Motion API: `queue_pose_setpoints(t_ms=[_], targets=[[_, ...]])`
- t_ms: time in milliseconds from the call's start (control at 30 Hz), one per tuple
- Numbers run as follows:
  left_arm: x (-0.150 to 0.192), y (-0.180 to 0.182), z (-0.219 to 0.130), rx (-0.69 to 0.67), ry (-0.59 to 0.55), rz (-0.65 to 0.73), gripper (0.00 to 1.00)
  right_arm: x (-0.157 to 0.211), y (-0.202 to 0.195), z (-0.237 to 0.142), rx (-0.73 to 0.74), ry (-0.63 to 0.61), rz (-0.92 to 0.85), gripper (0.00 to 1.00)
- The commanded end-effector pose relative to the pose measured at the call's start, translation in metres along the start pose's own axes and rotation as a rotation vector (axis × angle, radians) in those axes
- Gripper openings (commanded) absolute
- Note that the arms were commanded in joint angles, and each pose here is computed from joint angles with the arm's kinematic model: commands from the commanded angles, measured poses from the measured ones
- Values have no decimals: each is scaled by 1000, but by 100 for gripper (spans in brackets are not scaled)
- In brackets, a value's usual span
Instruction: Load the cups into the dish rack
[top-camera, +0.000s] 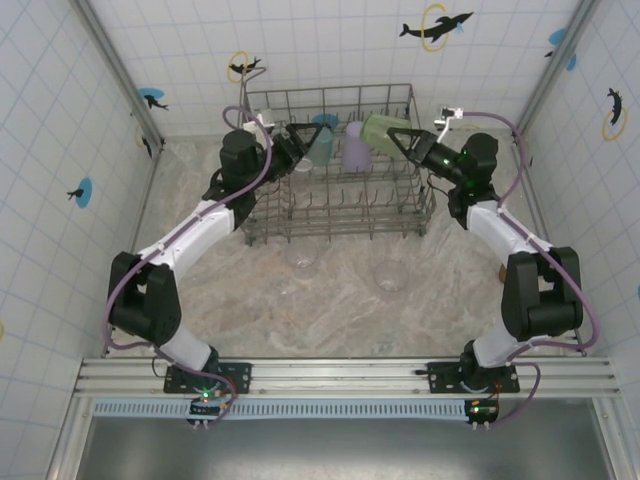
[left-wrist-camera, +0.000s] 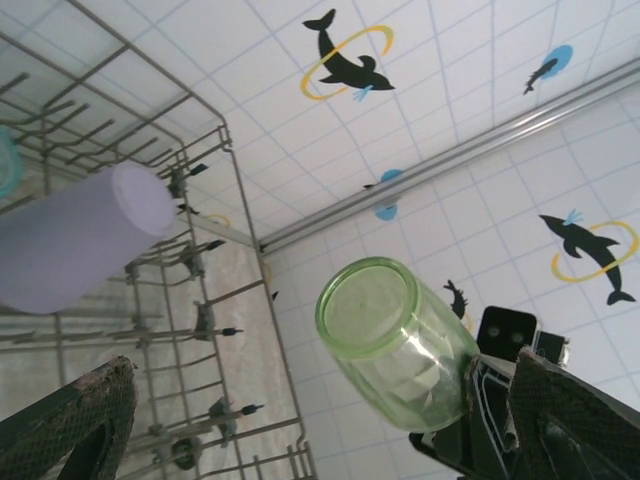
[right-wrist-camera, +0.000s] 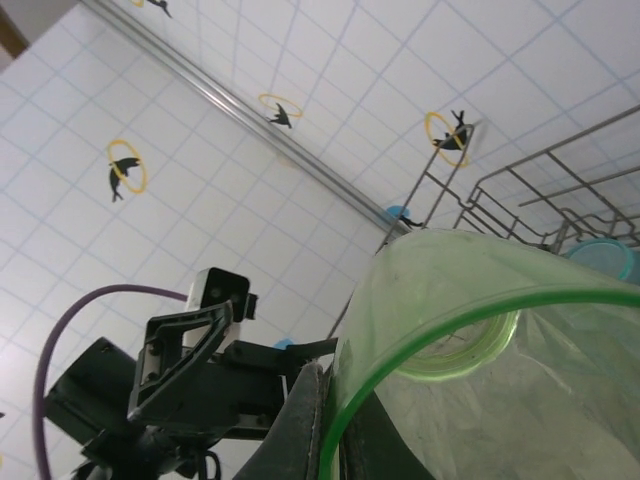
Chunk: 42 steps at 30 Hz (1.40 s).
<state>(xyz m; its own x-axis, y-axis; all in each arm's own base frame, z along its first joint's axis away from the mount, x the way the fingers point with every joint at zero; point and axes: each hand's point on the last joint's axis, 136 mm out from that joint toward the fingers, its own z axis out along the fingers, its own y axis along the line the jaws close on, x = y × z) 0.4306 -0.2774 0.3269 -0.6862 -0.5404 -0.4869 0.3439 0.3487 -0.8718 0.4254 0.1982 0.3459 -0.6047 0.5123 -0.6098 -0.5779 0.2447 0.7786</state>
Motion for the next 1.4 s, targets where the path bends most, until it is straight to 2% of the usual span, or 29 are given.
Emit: queue_pose_setpoints(t_ms=[0,300,633,1067,1367], targets=[[1,-38,14,130,13,-16,97,-5,29,-6,-127,-29,-21,0],[19,-60,49,211,67,-30,98,-1,42,-14,-209,-37,12,0],[30,-64,73,250,88,-82,98,-1,50,-27,-262,-60,26,0],[42,-82,83,295,94,-104,98,-8,42,-35,-268,-90,65,0],[53,-80,95,291,113,-111,98,-9,39,-35,-303,-104,114,0]])
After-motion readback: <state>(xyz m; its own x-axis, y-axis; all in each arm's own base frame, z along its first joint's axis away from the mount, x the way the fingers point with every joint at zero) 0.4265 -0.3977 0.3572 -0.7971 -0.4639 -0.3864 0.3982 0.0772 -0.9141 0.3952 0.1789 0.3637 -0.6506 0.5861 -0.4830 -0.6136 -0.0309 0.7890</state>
